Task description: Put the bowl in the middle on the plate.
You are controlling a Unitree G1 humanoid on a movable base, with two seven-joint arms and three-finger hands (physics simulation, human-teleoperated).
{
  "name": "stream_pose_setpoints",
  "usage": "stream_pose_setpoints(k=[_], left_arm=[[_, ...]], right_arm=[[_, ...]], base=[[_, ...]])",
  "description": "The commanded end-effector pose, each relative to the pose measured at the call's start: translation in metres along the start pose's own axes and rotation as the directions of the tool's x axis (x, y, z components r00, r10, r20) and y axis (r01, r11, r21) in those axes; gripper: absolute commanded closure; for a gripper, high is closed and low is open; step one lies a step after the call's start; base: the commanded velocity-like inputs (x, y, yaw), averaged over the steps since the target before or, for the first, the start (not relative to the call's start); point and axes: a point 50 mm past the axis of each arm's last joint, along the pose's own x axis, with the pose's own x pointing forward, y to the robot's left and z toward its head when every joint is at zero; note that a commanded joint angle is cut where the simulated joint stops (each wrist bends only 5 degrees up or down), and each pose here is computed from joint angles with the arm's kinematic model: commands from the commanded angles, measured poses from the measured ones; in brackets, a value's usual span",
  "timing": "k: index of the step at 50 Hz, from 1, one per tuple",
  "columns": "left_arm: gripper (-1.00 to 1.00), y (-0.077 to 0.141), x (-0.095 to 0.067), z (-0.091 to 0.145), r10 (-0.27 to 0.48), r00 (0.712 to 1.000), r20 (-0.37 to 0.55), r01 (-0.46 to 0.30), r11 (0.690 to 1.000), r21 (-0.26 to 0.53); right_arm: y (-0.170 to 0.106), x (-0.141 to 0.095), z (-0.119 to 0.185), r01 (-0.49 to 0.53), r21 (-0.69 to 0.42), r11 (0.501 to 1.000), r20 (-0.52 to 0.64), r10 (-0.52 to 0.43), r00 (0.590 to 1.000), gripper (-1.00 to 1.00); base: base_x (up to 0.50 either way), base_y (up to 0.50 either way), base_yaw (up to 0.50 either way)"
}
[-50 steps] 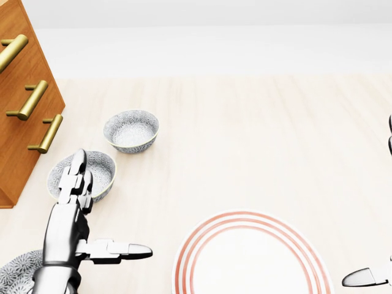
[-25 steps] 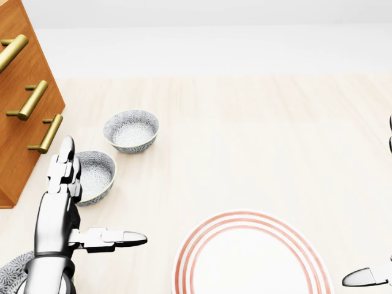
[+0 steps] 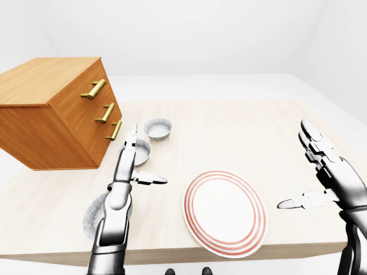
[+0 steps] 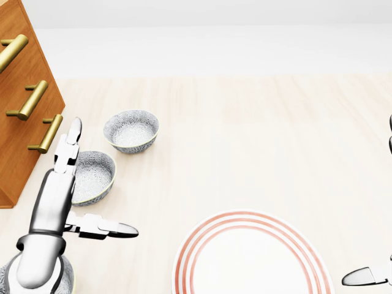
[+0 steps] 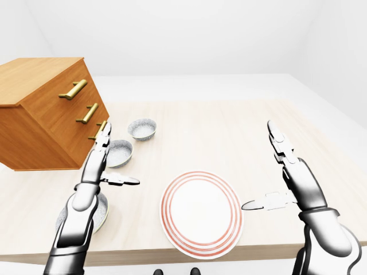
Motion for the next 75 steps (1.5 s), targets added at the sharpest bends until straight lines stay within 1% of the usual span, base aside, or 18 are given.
stream_pose_setpoints(k=[1, 11, 13, 16, 18, 26, 29, 31, 33, 35, 41, 44, 45, 51, 55, 56, 68, 75], left_arm=[[-1.0, 0.016, 0.015, 0.012, -0.044, 0.999, 0.024, 0.039, 0.983, 0.18], [-1.0, 0.017, 0.019, 0.008, -0.093, 0.996, 0.008, 0.086, 0.949, 0.305], [-1.0, 0.019, 0.019, 0.008, -0.103, 0.995, 0.005, 0.095, 0.933, 0.347], [-1.0, 0.022, 0.021, 0.011, -0.104, 0.995, 0.006, 0.095, 0.931, 0.352], [-1.0, 0.024, 0.022, 0.014, -0.105, 0.994, 0.014, 0.091, 0.917, 0.389], [-1.0, 0.028, 0.026, 0.016, -0.112, 0.993, 0.018, 0.093, 0.895, 0.437], [-1.0, 0.029, 0.026, 0.019, -0.126, 0.992, 0.018, 0.101, 0.863, 0.494], [-1.0, 0.03, 0.027, 0.021, -0.126, 0.992, 0.022, 0.097, 0.854, 0.511], [-1.0, 0.032, 0.027, 0.024, -0.14, 0.99, 0.025, 0.1, 0.813, 0.574], [-1.0, 0.032, 0.028, 0.025, -0.141, 0.99, 0.028, 0.098, 0.807, 0.583], [-1.0, 0.034, 0.029, 0.03, -0.166, 0.985, 0.039, 0.095, 0.724, 0.684], [-1.0, 0.034, 0.029, 0.033, -0.171, 0.985, 0.036, 0.101, 0.724, 0.683], [-1.0, 0.033, 0.03, 0.03, -0.176, 0.984, 0.034, 0.103, 0.711, 0.696], [-1.0, 0.035, 0.032, 0.026, -0.162, 0.987, 0.014, 0.104, 0.693, 0.713], [-1.0, 0.031, 0.032, 0.022, -0.167, 0.986, 0.005, 0.114, 0.696, 0.709], [-1.0, 0.027, 0.03, 0.02, -0.181, 0.983, -0.012, 0.133, 0.673, 0.728], [-1.0, 0.024, 0.032, 0.02, -0.167, 0.986, -0.003, 0.116, 0.669, 0.734], [-1.0, 0.026, 0.036, 0.018, -0.145, 0.989, 0.001, 0.095, 0.654, 0.751]], right_arm=[[0.0, 0.0, -0.001, -0.002, 0.006, 1.0, -0.005, 0.002, 1.0, -1.0], [0.001, 0.0, -0.001, -0.004, 0.005, 1.0, -0.004, 0.004, 1.0, -1.0], [0.0, 0.0, -0.001, -0.002, 0.002, 1.0, -0.003, 0.002, 1.0, -1.0], [0.001, 0.0, -0.002, -0.003, 0.007, 1.0, -0.008, 0.003, 1.0, -1.0], [0.001, 0.0, -0.001, -0.002, 0.005, 1.0, -0.006, 0.002, 1.0, -1.0], [0.001, 0.0, -0.003, -0.005, 0.009, 1.0, -0.012, 0.005, 1.0, -1.0], [0.001, 0.0, 0.0, -0.005, -0.002, 1.0, -0.001, 0.005, 1.0, -1.0], [0.001, 0.0, -0.002, -0.006, 0.004, 1.0, -0.007, 0.006, 1.0, -1.0], [0.001, 0.0, -0.002, -0.006, 0.005, 1.0, -0.008, 0.007, 1.0, -1.0], [0.001, 0.0, -0.001, -0.006, 0.001, 1.0, -0.004, 0.006, 1.0, -1.0], [0.001, 0.0, 0.0, -0.008, 0.001, 1.0, -0.002, 0.008, 1.0, -1.0], [0.002, 0.001, -0.003, -0.008, 0.008, 1.0, -0.01, 0.008, 1.0, -1.0], [0.002, 0.0, -0.003, -0.008, 0.008, 1.0, -0.01, 0.008, 1.0, -1.0], [0.002, 0.001, -0.003, -0.009, 0.008, 1.0, -0.009, 0.009, 1.0, -1.0], [0.002, 0.0, -0.002, -0.009, 0.007, 1.0, -0.007, 0.009, 1.0, -1.0], [0.002, 0.0, -0.003, -0.01, 0.009, 1.0, -0.011, 0.011, 1.0, -1.0], [0.001, 0.0, 0.0, -0.014, -0.001, 1.0, 0.0, 0.014, 1.0, -1.0], [0.002, -0.001, -0.001, -0.014, 0.004, 1.0, -0.005, 0.014, 1.0, -1.0]], base=[[0.0, 0.0, 0.0], [0.0, 0.0, 0.0], [0.0, 0.0, 0.0], [0.0, 0.0, 0.0], [0.0, 0.0, 0.0], [0.0, 0.0, 0.0], [0.0, 0.0, 0.0], [0.0, 0.0, 0.0], [0.0, 0.0, 0.0], [0.0, 0.0, 0.0], [0.0, 0.0, 0.0], [0.0, 0.0, 0.0], [0.0, 0.0, 0.0], [0.0, 0.0, 0.0], [0.0, 0.0, 0.0], [0.0, 0.0, 0.0], [0.0, 0.0, 0.0], [0.0, 0.0, 0.0]])
